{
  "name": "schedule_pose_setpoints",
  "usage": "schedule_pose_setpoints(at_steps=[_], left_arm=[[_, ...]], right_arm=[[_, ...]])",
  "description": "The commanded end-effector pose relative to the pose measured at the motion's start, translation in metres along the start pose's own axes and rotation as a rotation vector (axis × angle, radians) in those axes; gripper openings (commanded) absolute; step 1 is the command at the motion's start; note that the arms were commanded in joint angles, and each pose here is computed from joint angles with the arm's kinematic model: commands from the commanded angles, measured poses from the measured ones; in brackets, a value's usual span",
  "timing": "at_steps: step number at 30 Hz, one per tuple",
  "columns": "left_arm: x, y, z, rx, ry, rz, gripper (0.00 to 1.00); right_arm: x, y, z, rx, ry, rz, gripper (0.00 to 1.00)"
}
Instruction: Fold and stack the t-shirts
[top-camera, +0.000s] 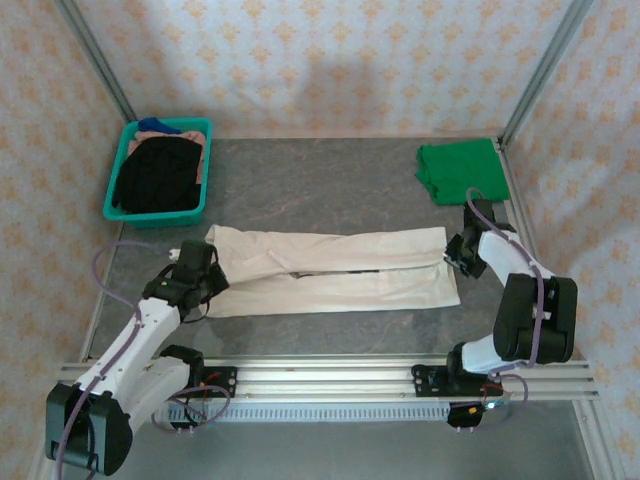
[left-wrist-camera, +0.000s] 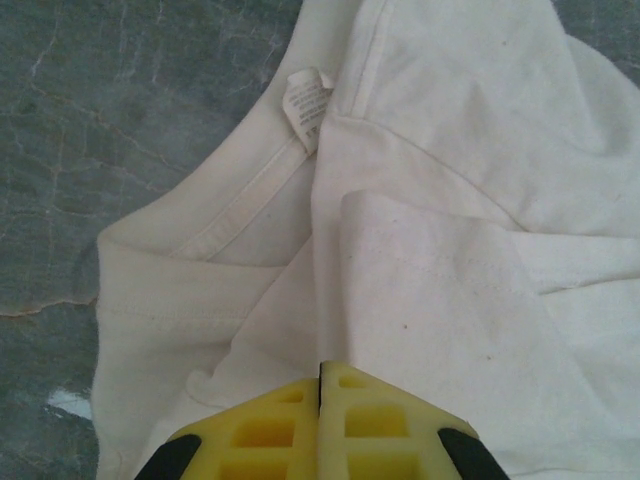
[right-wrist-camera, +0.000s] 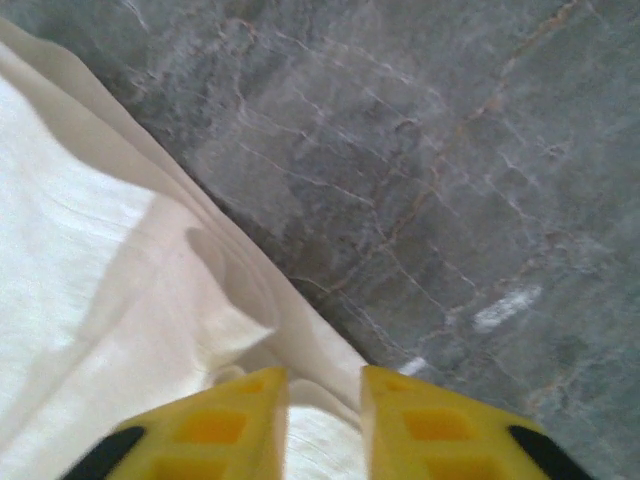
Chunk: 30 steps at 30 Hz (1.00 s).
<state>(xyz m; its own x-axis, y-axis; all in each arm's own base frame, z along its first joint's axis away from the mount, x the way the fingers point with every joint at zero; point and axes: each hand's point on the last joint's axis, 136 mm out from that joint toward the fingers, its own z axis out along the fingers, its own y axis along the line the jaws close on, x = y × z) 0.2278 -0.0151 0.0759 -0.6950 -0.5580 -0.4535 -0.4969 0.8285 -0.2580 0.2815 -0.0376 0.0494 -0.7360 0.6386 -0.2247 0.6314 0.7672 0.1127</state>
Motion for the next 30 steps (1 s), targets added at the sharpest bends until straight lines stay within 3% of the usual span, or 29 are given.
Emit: schedule_pose_setpoints(at_steps=[1,6,10,17,23,30], left_arm=[[0.005,0.011,-0.002,-0.043,-0.001,-0.028,0.16],[-0.004,0.007,-0.011,-0.022,-0.032,-0.014,0.49],[-0.018,-0.022,-0.012,0.058,-0.024,0.053,0.61],[-0.027,-0.039,0.021,-0.025,0.1,0.137,0.61],[-0.02,-0.036,0.046,-0.08,0.181,0.125,0.53],[-0.006,-0.044,0.062,0.039,0.253,0.027,0.41]], right_arm=[[0.005,-0.021,-0.01,0.081,-0.016,0.011,0.3],[-0.009,-0.004,-0.025,-0.005,-0.075,0.022,0.32],[-0.027,0.016,-0.02,-0.053,-0.079,0.016,0.34],[-0.039,0.03,0.009,-0.044,-0.014,0.01,0.37],[-0.037,0.034,0.02,-0.051,0.01,0.013,0.38],[-0.039,0.032,0.024,-0.036,0.008,0.005,0.38]])
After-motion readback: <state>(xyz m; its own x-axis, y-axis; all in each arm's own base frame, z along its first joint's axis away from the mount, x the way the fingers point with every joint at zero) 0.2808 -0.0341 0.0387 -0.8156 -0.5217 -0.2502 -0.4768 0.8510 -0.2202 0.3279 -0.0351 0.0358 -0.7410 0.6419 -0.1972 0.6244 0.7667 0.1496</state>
